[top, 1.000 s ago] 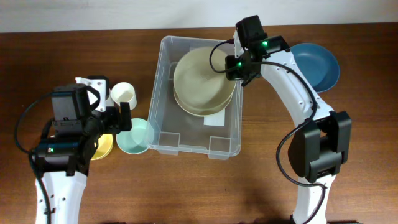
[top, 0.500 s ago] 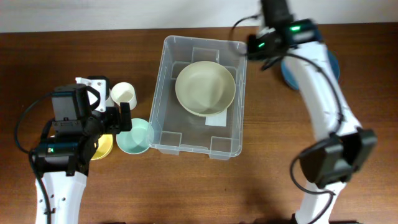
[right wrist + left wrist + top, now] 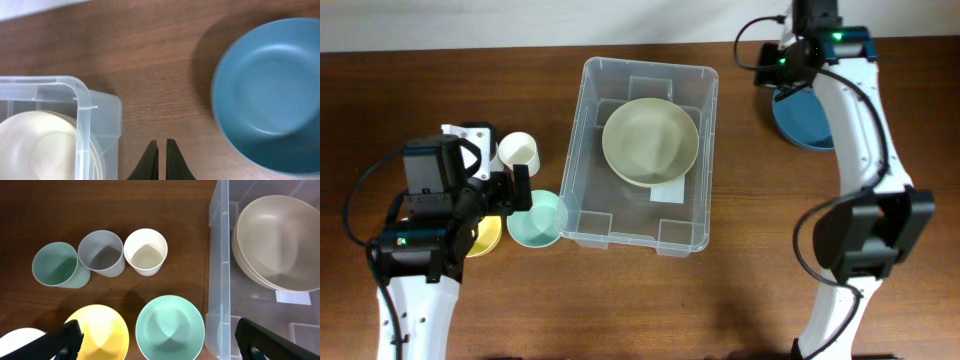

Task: Pack container
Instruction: 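Move the right gripper to the dark blue bowl and grasp its rim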

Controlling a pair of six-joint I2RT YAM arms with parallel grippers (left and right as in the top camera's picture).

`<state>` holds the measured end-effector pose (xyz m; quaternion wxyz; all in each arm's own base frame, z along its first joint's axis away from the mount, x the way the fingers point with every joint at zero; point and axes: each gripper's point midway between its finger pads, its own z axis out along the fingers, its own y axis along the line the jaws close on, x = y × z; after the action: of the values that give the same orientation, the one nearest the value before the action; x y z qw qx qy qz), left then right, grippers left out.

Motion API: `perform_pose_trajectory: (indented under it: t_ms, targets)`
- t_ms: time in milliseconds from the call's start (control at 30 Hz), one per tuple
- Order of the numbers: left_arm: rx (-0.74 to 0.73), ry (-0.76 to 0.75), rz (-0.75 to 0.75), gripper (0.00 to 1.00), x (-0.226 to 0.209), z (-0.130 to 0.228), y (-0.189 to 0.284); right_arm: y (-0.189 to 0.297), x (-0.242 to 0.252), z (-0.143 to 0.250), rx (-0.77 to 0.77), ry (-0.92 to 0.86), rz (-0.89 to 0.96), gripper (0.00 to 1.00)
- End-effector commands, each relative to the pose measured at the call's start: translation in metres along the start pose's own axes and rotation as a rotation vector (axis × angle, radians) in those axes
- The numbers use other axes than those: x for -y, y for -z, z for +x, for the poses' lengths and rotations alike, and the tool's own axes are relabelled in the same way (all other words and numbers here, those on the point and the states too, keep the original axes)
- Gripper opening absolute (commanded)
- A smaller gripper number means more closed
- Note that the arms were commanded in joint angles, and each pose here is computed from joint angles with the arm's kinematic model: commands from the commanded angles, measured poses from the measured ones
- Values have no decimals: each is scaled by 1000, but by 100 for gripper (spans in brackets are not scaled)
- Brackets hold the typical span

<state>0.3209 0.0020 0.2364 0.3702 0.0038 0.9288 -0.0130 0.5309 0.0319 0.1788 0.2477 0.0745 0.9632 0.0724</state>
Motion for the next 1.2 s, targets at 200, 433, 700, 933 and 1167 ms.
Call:
perform_pose_trajectory:
  t_ms: [200,433,700,933,1167]
  targets:
    - [18,9,3,100,0,-7,4,-54,-38,13,-57,113,-174,4]
    - [18,9,3,100,0,-7,4,-73,-53,19,-69,137,-198,4]
    - [18,9,3,100,0,-7,4,-66,-94,24,-59,250,-385,4]
    - [18,9,3,100,0,-7,4,-61,-107,23,-46,285,-469,4]
    - [18,9,3,100,0,-7,4,-57,-115,25,-43,306,-520,4]
